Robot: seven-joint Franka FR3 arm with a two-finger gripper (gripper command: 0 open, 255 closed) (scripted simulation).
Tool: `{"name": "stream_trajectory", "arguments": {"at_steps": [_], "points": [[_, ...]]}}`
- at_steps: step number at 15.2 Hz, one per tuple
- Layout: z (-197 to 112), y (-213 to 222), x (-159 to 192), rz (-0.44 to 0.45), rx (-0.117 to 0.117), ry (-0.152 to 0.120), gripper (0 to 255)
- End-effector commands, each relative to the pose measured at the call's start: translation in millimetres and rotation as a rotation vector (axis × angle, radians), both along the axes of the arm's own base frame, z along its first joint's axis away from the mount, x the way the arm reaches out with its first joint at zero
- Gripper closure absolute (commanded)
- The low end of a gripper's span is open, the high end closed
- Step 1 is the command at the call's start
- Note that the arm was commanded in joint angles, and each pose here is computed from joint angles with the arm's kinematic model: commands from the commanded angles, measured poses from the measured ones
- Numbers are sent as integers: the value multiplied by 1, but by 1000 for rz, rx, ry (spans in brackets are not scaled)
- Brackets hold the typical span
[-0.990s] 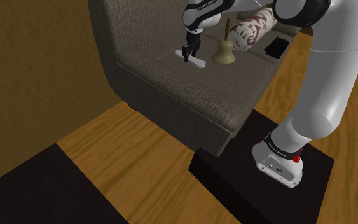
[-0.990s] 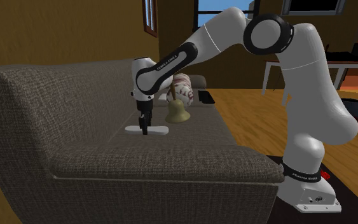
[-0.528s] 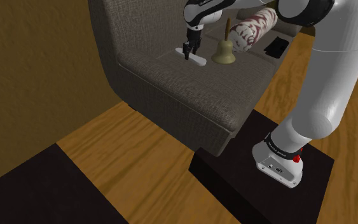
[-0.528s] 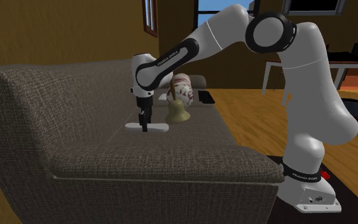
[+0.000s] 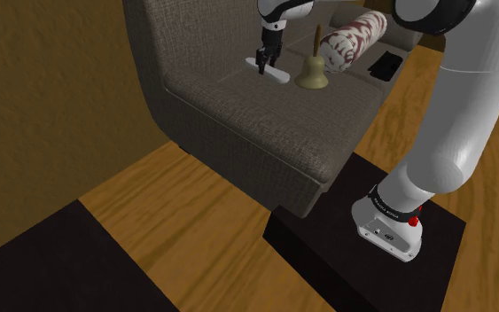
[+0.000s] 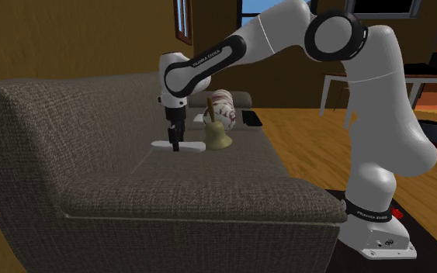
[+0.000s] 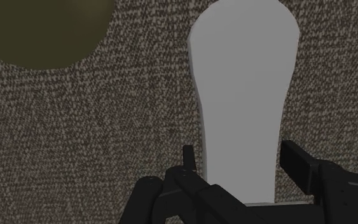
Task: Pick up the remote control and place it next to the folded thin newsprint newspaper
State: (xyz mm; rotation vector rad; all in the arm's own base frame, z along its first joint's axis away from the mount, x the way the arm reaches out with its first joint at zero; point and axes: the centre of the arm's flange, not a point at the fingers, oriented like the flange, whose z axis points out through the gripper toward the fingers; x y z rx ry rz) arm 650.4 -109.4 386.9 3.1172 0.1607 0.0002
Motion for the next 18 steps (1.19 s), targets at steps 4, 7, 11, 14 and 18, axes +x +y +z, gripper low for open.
{"name": "stream_trajectory", "arguments": {"at_steps": [4, 7, 11, 14, 18], "points": [[28, 0, 0, 0, 0, 0, 255], [44, 0, 0, 0, 0, 0, 255], [45, -33, -23, 0, 0, 0, 255], [45, -65, -45, 0, 0, 0, 255], [45, -109, -75, 0, 0, 0, 255]]}}
